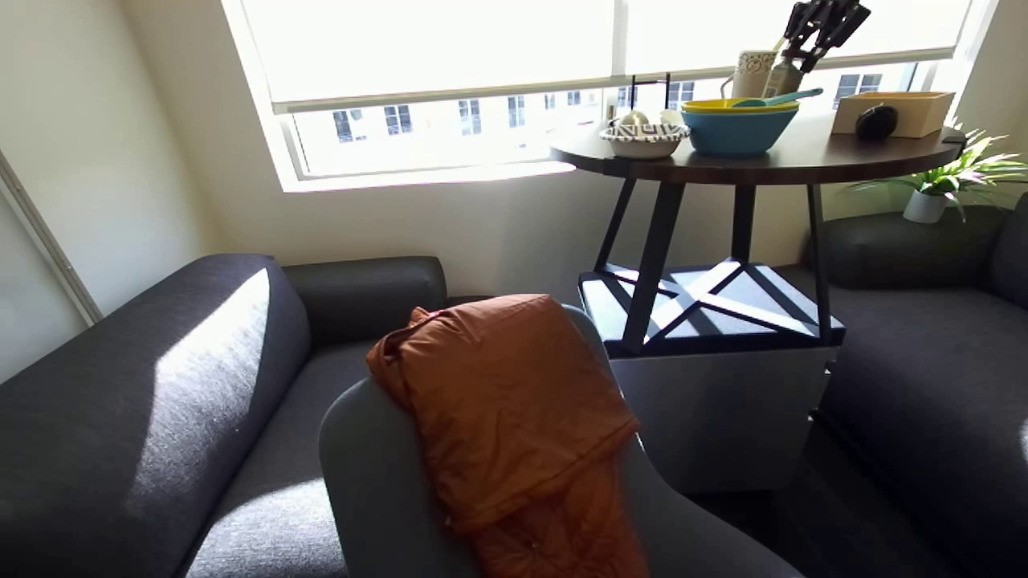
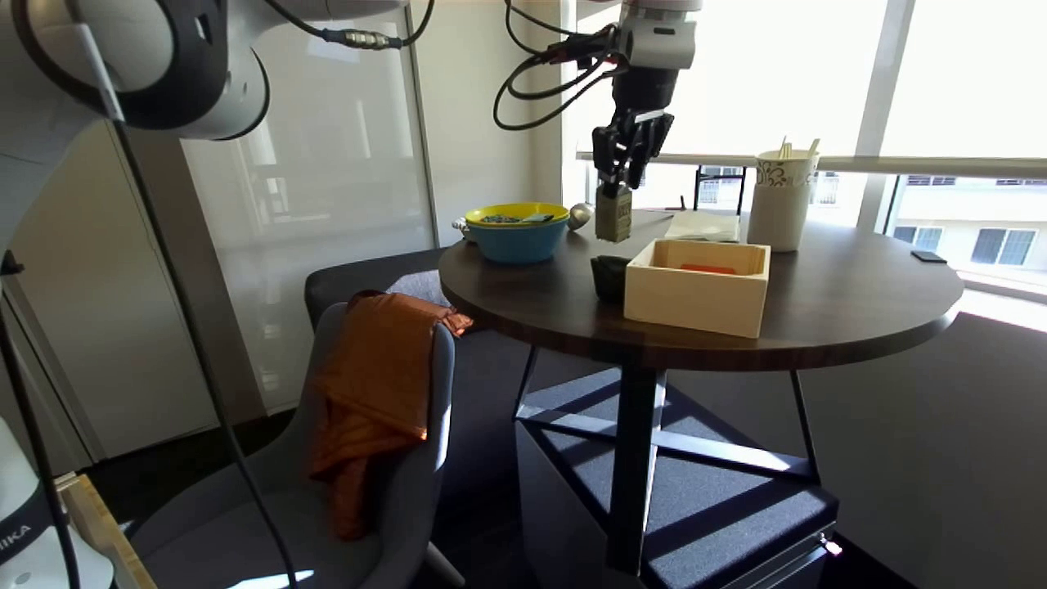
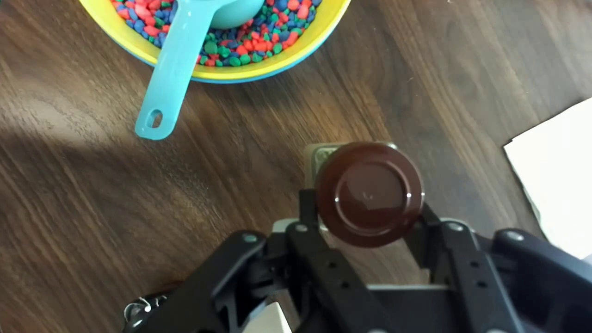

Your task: Move the spice bottle from the box to the table

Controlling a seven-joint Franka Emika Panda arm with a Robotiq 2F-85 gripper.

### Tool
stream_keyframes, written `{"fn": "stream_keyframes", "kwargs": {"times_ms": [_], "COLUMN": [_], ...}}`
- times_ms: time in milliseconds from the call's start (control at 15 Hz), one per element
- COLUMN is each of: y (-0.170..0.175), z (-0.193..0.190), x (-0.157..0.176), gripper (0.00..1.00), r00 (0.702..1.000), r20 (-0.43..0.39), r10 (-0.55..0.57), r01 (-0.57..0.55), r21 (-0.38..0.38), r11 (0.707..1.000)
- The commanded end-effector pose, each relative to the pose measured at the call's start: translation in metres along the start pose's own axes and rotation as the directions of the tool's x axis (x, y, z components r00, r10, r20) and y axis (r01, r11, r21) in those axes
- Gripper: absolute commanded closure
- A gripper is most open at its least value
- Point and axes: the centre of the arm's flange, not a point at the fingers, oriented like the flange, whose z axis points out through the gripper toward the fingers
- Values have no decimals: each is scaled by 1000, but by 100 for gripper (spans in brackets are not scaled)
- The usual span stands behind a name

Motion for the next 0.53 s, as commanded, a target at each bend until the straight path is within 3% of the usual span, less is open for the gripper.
{"fn": "stream_keyframes", "kwargs": {"times_ms": [0, 467], "y": [-13, -13], "z": [5, 25], "x": [-8, -9], "gripper": [77, 77], "r00": [999, 997], "r20": [-43, -72], "r10": [1, -11], "r01": [-3, 3], "r21": [-44, -118], "r11": [999, 993]}}
